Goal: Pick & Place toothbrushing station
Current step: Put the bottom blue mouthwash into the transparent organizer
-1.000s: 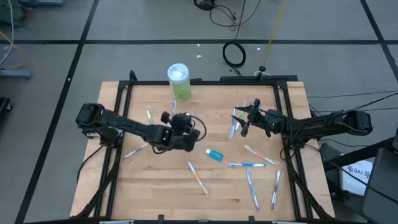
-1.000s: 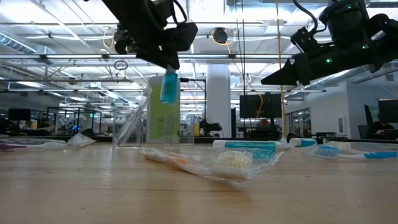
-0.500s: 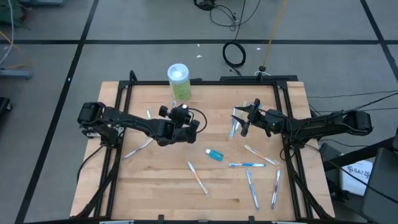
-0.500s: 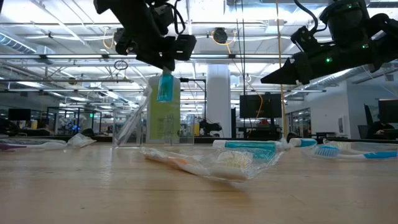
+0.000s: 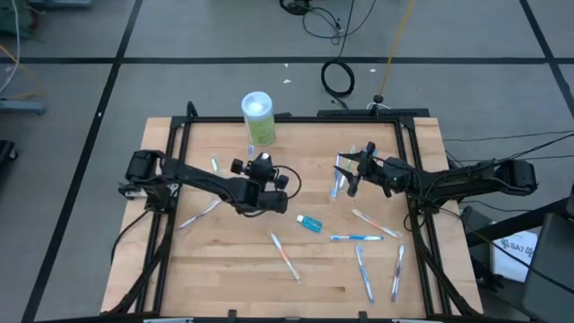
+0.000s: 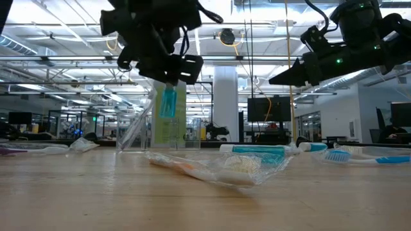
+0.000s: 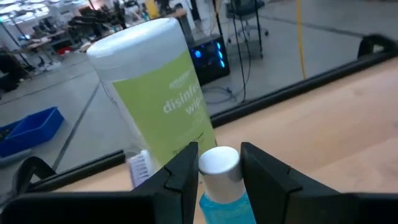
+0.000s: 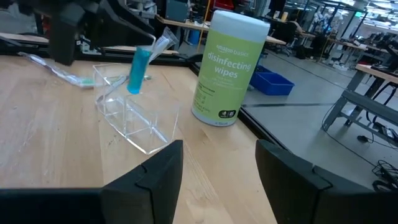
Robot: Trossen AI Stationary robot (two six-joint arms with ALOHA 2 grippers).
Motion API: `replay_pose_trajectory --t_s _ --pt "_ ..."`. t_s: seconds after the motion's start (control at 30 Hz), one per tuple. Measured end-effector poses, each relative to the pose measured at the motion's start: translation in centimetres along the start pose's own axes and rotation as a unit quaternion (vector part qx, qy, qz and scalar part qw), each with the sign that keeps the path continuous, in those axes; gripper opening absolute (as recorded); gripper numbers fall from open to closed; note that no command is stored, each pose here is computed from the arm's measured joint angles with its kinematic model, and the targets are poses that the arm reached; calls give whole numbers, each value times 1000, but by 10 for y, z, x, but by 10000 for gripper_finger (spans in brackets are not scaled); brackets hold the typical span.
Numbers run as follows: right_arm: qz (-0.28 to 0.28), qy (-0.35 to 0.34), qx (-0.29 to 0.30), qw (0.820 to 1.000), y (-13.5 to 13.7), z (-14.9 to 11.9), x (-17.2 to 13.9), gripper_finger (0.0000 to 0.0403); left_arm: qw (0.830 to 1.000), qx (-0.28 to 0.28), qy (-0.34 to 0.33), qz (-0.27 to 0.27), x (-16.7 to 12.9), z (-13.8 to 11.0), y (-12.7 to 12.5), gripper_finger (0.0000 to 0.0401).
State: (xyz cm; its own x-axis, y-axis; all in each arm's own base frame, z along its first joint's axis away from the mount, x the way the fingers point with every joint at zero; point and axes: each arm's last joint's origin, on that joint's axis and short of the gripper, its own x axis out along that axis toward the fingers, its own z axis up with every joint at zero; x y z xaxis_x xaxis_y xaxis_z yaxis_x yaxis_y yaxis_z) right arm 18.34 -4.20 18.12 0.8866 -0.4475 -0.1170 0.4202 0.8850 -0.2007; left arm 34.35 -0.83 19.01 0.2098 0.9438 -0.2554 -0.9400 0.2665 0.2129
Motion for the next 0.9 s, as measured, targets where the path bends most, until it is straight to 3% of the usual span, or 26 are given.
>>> replay_pose_trajectory --t_s 0.53,0.9 --pt "0 -1 0 1000 0 0 0 196 1000 -9 -14 26 4 -14 0 113" --pt "0 0 0 1000 0 0 0 196 997 -42 -43 40 3 -45 14 113"
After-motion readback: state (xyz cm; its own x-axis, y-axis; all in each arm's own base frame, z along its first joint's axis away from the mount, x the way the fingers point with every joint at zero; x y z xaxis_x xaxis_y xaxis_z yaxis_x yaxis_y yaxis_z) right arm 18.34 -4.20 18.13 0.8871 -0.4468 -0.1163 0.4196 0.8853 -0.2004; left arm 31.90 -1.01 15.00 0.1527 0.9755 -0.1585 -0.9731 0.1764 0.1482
